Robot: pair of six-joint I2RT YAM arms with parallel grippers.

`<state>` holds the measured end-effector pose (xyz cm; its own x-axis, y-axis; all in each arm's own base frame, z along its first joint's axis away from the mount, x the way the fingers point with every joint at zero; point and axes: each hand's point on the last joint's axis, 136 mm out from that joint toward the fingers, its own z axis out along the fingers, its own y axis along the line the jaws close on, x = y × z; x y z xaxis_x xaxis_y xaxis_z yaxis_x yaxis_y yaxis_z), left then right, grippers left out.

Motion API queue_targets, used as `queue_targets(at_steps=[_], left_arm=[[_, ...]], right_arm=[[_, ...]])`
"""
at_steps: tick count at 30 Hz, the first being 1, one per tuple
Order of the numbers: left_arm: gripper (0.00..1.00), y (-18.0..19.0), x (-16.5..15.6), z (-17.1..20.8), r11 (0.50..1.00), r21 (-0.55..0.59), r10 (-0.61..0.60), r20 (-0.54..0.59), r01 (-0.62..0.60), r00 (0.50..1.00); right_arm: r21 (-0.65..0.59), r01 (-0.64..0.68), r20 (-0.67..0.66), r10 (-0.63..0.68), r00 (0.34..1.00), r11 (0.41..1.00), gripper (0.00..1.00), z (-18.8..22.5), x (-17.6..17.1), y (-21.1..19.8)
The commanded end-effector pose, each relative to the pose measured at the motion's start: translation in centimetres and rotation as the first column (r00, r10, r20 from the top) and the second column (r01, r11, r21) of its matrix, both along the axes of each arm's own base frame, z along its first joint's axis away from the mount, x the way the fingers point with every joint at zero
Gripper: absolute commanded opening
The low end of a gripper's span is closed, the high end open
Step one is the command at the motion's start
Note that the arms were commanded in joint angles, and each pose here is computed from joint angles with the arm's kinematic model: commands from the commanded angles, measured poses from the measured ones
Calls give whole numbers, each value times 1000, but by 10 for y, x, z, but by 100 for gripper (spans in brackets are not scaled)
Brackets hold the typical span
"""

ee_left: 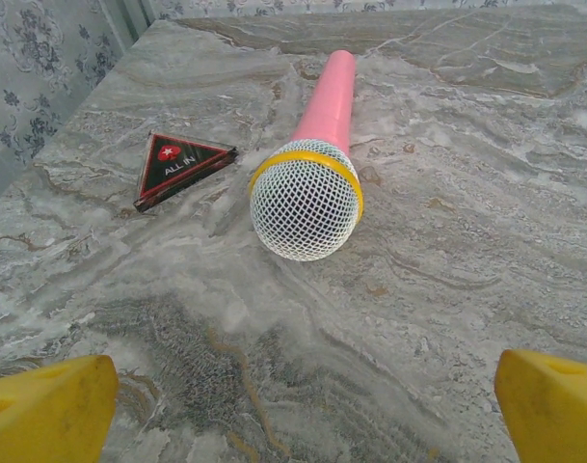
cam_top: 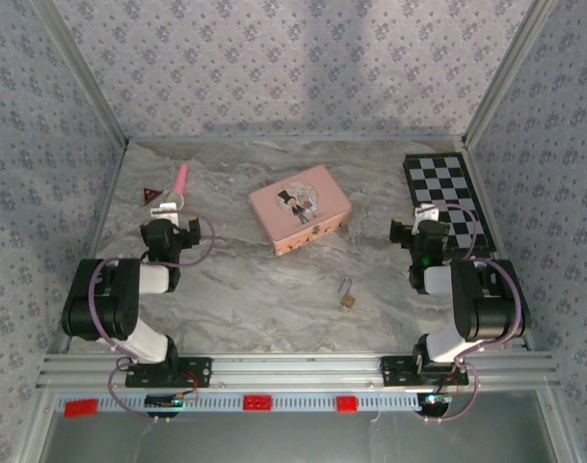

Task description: Unlock the padlock with the key

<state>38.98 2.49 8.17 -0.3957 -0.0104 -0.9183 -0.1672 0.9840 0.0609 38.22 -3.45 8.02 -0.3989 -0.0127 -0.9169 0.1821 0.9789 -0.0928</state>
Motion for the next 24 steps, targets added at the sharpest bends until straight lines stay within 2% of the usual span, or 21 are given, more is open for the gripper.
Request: queue_targets(at_steps=[1, 24], left_arm=[[100, 0, 5, 9, 1000, -24, -2, 33, 3, 999], [100, 0, 5, 9, 1000, -26, -4, 34, 5, 999]], right_arm=[[0, 56, 40, -56, 998, 998, 99, 9, 2, -7], [-14, 57, 43, -56, 997, 998, 99, 9, 2, -6]])
